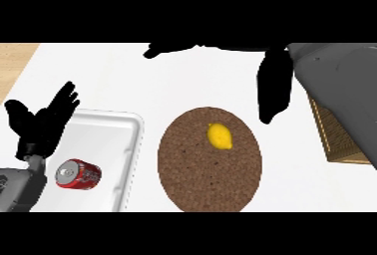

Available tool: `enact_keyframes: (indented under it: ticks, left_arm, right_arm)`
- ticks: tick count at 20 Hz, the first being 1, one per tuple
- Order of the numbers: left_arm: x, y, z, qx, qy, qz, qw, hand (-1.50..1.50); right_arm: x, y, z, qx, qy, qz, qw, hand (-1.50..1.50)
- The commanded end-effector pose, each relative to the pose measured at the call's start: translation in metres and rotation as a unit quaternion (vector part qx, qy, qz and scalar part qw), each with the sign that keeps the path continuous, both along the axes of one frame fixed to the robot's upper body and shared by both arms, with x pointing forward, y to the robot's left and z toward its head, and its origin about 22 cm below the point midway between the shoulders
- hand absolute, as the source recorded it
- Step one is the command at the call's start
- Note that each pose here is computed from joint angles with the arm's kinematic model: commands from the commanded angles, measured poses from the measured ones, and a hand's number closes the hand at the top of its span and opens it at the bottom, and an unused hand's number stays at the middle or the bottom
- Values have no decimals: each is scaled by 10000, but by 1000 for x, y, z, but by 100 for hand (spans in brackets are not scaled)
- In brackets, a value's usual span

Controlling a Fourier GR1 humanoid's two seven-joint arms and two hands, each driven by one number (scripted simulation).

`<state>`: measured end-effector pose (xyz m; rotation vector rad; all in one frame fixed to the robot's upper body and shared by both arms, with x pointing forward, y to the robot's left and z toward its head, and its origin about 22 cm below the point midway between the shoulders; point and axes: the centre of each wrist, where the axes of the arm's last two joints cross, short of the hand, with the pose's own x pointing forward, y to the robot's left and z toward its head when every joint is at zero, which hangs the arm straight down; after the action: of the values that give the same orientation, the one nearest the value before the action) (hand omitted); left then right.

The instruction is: Pick the lemon from the placemat and place it in the basket

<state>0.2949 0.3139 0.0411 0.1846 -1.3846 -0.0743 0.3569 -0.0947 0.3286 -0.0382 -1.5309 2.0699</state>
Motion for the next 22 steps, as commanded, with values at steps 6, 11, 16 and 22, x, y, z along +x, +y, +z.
enact_keyframes:
  ticks: [6,11,16,22]
  left_arm:
    - [-7,-11,-7,0,-11,-2,10000,0]
    - [-10,1,-3,24,2,-54,10000,0]
    - [1,-5,-6,-33,0,-37,10000,0]
    - [0,-10,-9,-26,-77,-16,10000,0]
  right_arm:
    - [30,-64,-12,185,946,142,9952,-150]
    - [30,-84,-45,787,1088,51,9909,-150]
    - [28,-91,-95,740,1059,83,9916,-150]
    - [22,-66,-161,1242,1007,137,9870,-150]
